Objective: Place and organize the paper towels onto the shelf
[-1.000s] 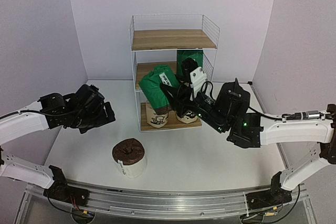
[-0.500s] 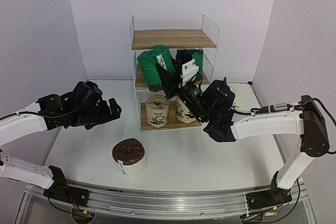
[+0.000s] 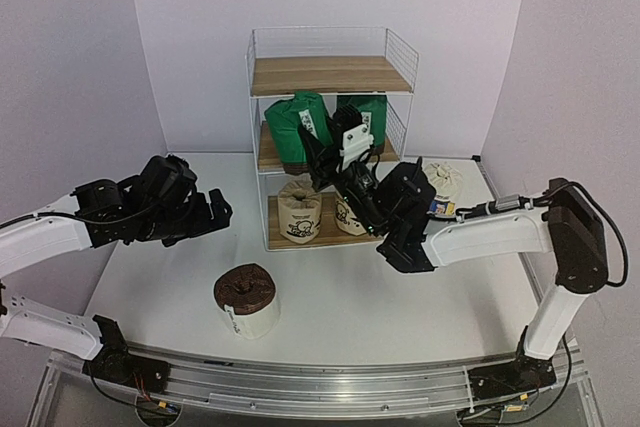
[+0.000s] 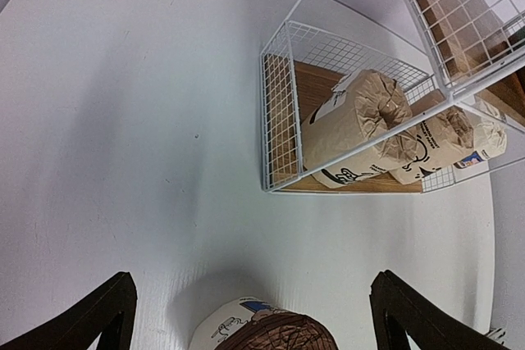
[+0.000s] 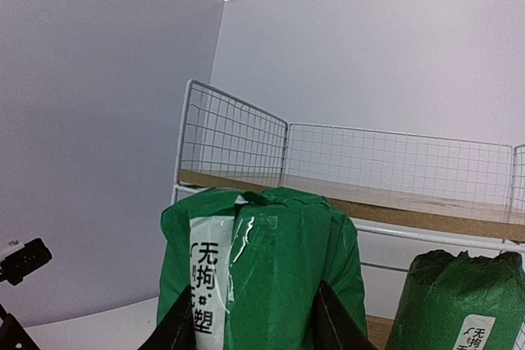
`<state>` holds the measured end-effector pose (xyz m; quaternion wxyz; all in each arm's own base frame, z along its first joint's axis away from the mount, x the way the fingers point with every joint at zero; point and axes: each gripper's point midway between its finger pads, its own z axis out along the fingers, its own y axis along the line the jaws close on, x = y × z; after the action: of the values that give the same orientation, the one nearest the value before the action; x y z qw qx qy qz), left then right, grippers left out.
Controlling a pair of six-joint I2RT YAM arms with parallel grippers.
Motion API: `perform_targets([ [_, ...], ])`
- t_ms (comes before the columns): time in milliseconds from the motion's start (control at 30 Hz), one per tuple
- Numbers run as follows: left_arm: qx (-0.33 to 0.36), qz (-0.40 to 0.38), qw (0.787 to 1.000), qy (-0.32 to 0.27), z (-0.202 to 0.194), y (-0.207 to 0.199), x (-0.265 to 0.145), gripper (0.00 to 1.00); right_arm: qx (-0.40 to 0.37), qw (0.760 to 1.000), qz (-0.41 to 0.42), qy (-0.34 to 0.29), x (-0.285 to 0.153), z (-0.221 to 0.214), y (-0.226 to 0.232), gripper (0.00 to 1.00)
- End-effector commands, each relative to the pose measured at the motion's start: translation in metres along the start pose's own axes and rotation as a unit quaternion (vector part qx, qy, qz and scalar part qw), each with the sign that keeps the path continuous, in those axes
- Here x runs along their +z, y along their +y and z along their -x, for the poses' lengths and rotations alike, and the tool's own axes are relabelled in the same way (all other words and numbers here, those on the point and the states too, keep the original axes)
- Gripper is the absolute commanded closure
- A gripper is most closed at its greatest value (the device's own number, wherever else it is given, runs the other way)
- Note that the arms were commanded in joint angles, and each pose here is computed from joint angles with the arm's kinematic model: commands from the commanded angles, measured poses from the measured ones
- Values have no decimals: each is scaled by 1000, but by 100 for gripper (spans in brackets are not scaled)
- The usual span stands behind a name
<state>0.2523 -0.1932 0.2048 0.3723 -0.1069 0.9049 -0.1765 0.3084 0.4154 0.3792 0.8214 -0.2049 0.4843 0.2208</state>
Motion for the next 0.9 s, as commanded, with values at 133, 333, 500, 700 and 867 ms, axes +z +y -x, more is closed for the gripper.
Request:
perform_targets([
  [133,2,-13,1000,-20,16,-11,-6,0,11,995,-14,-94,-2,47,-14,100],
  [333,5,-14,1000,-18,15,-13,-4,0,13,995,-37,-93,8,40,-19,100],
  [500,6,-12,1000,-16,14,-11,-4,0,7,994,-49,-94,18,35,-18,100],
  [700,3,-12,1000,-16,13,-8,-7,0,12,993,-54,-100,27,35,-17,100],
  [867,2,-13,1000,-15,12,-7,-7,0,12,992,-70,-105,30,41,-23,100],
])
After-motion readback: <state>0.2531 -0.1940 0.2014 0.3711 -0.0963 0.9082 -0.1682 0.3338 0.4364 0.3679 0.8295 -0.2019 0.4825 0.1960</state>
